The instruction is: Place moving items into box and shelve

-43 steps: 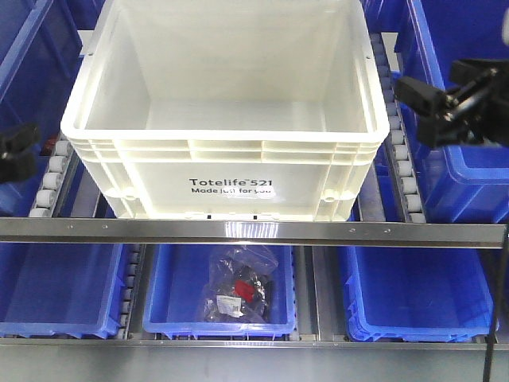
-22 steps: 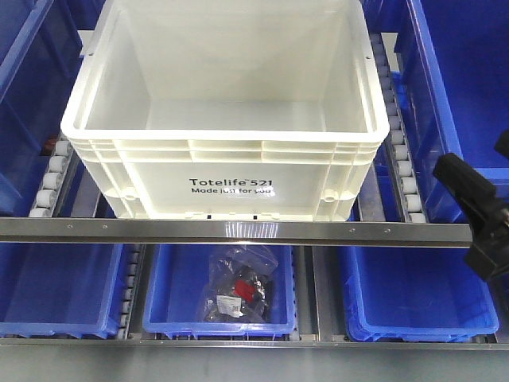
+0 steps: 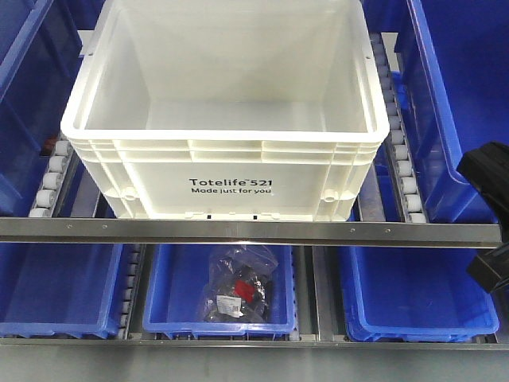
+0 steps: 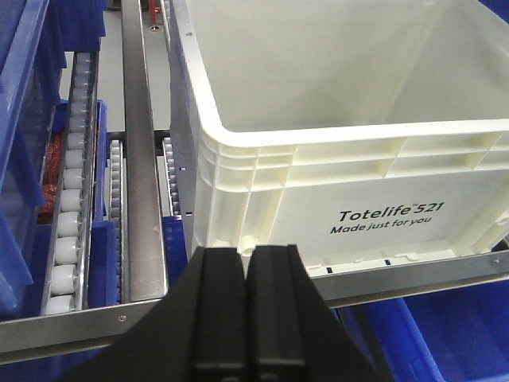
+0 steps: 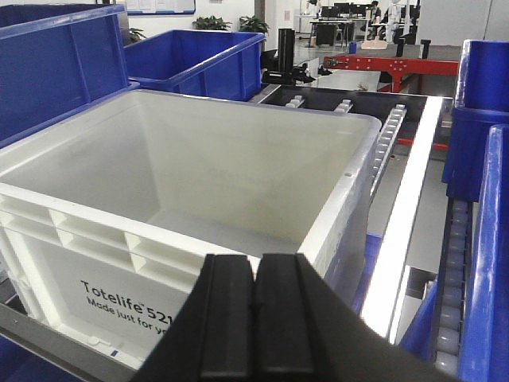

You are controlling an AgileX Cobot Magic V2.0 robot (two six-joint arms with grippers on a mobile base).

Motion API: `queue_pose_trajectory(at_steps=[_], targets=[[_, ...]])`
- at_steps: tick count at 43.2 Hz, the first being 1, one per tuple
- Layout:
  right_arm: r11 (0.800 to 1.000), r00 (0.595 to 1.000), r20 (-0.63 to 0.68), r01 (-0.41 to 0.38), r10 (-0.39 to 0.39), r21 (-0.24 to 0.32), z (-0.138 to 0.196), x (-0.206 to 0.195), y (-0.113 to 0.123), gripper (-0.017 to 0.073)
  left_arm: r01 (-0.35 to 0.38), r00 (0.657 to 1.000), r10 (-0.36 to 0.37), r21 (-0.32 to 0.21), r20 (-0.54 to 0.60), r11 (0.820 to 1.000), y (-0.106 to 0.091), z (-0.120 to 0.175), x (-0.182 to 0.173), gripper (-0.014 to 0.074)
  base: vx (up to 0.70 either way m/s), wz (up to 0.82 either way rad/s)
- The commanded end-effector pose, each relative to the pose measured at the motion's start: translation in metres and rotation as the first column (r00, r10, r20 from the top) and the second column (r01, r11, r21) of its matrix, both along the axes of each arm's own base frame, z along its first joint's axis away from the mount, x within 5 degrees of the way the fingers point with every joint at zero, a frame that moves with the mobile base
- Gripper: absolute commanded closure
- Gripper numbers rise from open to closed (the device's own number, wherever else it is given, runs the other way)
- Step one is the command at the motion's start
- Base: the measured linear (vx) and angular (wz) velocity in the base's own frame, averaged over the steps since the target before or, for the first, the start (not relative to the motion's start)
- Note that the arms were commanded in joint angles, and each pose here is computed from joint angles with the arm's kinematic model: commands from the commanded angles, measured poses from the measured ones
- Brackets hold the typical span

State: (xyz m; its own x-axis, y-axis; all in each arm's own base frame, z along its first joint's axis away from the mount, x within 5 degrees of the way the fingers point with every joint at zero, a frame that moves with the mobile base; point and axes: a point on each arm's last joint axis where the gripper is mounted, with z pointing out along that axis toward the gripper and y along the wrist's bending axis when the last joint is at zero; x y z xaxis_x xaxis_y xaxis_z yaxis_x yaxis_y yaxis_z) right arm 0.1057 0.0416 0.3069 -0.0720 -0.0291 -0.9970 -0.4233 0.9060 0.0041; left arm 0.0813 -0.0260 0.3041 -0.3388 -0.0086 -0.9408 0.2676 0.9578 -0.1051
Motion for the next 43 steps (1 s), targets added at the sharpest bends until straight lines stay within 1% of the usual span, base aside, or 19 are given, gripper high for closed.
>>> queue_pose_trajectory(at_steps=[1, 10, 24, 26, 27, 28, 30, 32, 37, 40, 43], targets=[[1.0, 1.0, 0.026, 0.001, -0.001, 0.024, 0.01, 0.0, 0.0, 0.057, -0.01, 0.997, 0.013, -0.041, 0.077, 0.999, 0.0, 0.013, 0.003, 0.0603, 0.0, 0.0], [1.0, 1.0, 0.027, 0.004, -0.005, 0.023, 0.01, 0.0, 0.0, 0.0568, 0.0, 0.999, 0.002, -0.033, 0.042, 0.999, -0.001, 0.01, 0.002, 0.0602, 0.0, 0.0], [1.0, 1.0, 0.027, 0.004, -0.005, 0.022, 0.01, 0.0, 0.0, 0.0566, 0.002, 0.999, 0.0, -0.031, 0.037, 1.0, -0.001, 0.01, 0.001, 0.0602, 0.0, 0.0], [1.0, 1.0, 0.027, 0.004, -0.005, 0.022, 0.01, 0.0, 0.0, 0.0566, 0.002, 0.999, -0.001, -0.027, 0.038, 1.0, -0.001, 0.01, 0.001, 0.0602, 0.0, 0.0], [1.0, 1.0, 0.027, 0.004, -0.005, 0.022, 0.01, 0.0, 0.0, 0.0566, 0.001, 0.999, 0.0, -0.017, 0.04, 1.0, -0.001, 0.01, 0.002, 0.0602, 0.0, 0.0], [1.0, 1.0, 0.027, 0.004, -0.005, 0.022, 0.01, 0.0, 0.0, 0.0566, 0.0, 0.999, 0.0, 0.007, 0.047, 1.0, 0.0, 0.01, 0.002, 0.0602, 0.0, 0.0], [1.0, 1.0, 0.027, 0.004, -0.005, 0.022, 0.01, 0.0, 0.0, 0.0566, -0.007, 0.998, 0.004, 0.038, 0.06, 0.999, 0.001, 0.01, 0.002, 0.0602, 0.0, 0.0], [1.0, 1.0, 0.027, 0.004, -0.005, 0.022, 0.01, 0.0, 0.0, 0.0566, -0.013, 0.997, 0.009, 0.055, 0.073, 0.998, 0.002, 0.011, 0.003, 0.0602, 0.0, 0.0], [1.0, 1.0, 0.027, 0.004, -0.005, 0.022, 0.01, 0.0, 0.0, 0.0566, -0.044, 0.99, 0.035, 0.063, 0.138, 0.997, 0.005, 0.016, 0.005, 0.0602, 0.0, 0.0], [1.0, 1.0, 0.027, 0.004, -0.005, 0.022, 0.01, 0.0, 0.0, 0.0566, -0.066, 0.978, 0.049, 0.077, 0.205, 0.995, 0.007, 0.022, 0.007, 0.0602, 0.0, 0.0], [1.0, 1.0, 0.027, 0.004, -0.005, 0.022, 0.01, 0.0, 0.0, 0.0566, -0.08, 0.965, 0.058, 0.08, 0.255, 0.994, 0.008, 0.026, 0.008, 0.0602, 0.0, 0.0]])
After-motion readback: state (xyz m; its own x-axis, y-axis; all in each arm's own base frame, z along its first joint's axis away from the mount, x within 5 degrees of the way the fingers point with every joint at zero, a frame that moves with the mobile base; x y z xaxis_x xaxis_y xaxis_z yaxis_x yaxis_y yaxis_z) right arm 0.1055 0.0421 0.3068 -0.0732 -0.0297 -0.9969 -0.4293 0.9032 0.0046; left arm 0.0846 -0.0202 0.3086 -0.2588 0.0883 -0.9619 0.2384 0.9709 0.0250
